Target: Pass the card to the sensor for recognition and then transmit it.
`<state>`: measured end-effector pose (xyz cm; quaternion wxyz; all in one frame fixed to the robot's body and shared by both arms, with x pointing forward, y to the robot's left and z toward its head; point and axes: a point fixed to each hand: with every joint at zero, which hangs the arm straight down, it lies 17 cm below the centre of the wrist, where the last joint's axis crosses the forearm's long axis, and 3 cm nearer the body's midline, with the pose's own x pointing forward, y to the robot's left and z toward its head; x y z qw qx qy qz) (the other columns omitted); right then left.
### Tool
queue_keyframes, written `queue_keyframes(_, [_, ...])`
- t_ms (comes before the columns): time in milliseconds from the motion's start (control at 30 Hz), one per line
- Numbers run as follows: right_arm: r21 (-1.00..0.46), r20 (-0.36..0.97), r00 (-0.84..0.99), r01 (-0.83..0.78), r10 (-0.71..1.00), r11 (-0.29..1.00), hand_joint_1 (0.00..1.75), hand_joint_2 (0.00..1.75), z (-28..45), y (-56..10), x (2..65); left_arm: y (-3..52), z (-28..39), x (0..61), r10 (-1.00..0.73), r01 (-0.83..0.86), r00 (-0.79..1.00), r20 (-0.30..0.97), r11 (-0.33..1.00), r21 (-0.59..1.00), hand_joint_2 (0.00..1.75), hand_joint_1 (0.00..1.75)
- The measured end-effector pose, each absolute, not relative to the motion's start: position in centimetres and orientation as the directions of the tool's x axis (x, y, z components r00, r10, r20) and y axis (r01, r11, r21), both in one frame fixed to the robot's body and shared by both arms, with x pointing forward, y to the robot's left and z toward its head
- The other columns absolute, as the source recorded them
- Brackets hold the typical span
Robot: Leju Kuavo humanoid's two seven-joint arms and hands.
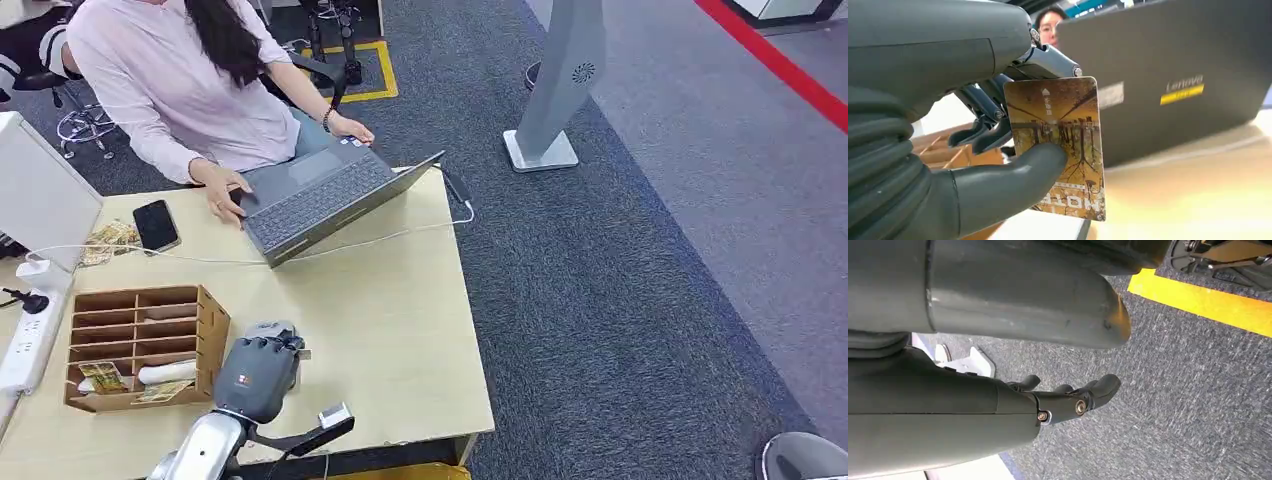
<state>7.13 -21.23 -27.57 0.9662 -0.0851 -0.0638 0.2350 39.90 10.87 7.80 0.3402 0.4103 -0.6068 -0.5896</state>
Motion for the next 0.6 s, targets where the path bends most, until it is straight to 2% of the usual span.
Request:
queue_keyframes(267, [-0.195, 0.083, 0.88, -0.446, 0.468, 0.873, 0.0, 0.0, -27.6, -21.2, 7.1, 11.6, 5.7, 39.8, -0.91, -0.044, -0.408, -0.074, -0.061, 0.997, 1.75, 1.75])
queue_keyframes(600, [-0.195, 0.071, 0.873, -0.462, 0.482, 0.865, 0.0, 0.0, -27.6, -21.2, 6.9, 14.9, 5.5, 41.8, -0.966, -0.044, -0.247, -0.076, -0.067, 0.997, 1.75, 1.75])
